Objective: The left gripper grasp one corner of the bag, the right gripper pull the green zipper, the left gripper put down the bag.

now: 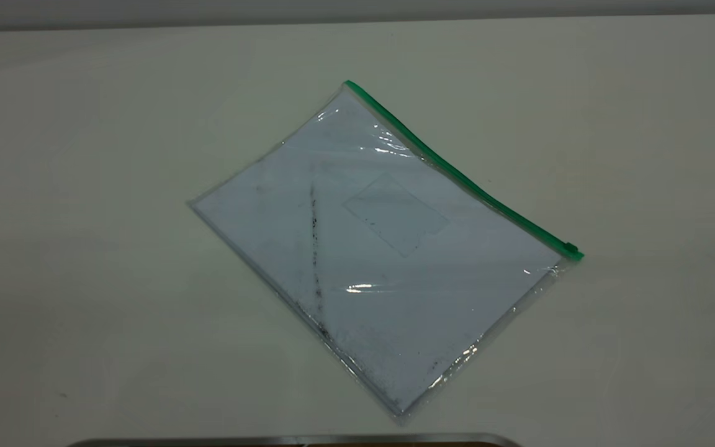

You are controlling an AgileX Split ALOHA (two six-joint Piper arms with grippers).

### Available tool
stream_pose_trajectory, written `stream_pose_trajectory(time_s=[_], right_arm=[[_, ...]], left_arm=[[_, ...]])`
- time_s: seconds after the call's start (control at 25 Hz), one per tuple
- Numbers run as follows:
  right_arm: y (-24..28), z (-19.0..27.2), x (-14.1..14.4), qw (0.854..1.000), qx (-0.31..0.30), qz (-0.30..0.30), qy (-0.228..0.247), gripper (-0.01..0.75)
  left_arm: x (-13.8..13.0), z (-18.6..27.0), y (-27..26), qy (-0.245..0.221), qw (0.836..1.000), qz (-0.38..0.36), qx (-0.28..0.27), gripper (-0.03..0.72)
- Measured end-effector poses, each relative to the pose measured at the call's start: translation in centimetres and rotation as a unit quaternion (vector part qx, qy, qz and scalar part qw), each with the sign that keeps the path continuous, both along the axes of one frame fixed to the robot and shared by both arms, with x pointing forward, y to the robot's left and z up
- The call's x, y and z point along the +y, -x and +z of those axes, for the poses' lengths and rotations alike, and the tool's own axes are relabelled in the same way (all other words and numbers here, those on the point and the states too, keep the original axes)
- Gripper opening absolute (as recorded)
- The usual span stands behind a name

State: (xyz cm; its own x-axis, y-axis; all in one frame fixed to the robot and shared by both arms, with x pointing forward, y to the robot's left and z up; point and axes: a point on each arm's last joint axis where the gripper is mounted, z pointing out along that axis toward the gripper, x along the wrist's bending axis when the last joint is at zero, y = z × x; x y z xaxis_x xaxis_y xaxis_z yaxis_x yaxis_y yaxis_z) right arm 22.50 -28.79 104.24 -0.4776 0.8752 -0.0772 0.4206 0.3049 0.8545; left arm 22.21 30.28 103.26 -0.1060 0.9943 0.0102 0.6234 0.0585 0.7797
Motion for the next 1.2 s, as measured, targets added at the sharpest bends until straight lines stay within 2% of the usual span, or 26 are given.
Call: stream_pose_trajectory(time_s=[0.6,0.76,0.92,1.2], right_arm=[[-0.03,0.00,0.06,1.000,0.000,-0.013,-0.001,0.563],[-0.22,0.00,0.24,0.996,0.000,-0.086,-0.001,0.563],[-0.47,0.00,0.40,0.986,0.000,-0.164,-0.001,0.563],[-0.57,-0.05,0.04,0.974,0.005,-0.227,-0.009,0.563]], left_arm=[[-0.01,0.00,0.00,0.000,1.000,-0.001,0.000,0.580],[-0.02,0.00,0.00,0.000,1.000,-0.001,0.000,0.580],[-0.03,0.00,0.00,0.001,1.000,-0.002,0.000,0.580],[-0.03,0.00,0.00,0.001,1.000,-0.002,0.000,0.580]])
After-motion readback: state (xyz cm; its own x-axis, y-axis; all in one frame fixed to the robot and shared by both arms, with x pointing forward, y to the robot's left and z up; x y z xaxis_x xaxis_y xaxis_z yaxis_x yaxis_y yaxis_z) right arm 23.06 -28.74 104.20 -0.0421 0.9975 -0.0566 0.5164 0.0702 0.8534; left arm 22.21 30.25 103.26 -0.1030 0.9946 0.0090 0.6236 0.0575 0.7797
